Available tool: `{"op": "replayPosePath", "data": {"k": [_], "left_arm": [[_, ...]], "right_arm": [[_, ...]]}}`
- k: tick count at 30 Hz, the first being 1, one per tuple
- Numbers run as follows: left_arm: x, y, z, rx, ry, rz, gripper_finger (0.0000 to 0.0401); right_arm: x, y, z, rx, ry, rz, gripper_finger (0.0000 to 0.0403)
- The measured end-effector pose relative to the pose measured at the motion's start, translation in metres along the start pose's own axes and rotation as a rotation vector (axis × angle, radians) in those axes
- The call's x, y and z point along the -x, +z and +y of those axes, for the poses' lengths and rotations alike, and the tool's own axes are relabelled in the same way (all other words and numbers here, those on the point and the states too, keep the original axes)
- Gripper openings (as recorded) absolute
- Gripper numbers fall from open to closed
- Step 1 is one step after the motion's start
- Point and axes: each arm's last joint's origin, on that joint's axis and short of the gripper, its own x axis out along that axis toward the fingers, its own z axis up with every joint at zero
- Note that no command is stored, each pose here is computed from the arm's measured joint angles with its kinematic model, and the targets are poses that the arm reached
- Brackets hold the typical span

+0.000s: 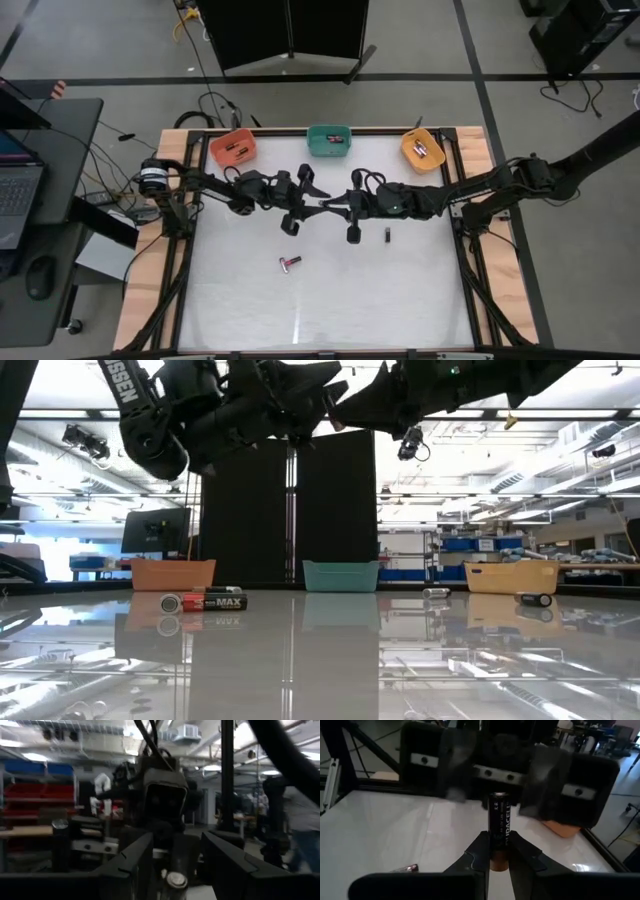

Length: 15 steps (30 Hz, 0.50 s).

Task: Sort batteries
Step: Put the brown battery into the orange bin

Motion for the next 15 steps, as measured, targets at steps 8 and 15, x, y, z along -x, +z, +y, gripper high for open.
{"op": "replayPosePath", "data": {"k": [8,15], "left_arm": [[0.009,0.0,-0.002,-0.045,-0.05,-0.017,0.0176],[0.017,-0.003,0.001,-0.022,-0.007,-0.012,0.0176]], "right_arm": [[0.001,0.003,0.002,0.023,-0.024,-0.029,0.0054],[0.001,0.007,0.003,0.038,-0.048,-0.062,0.0054]]}}
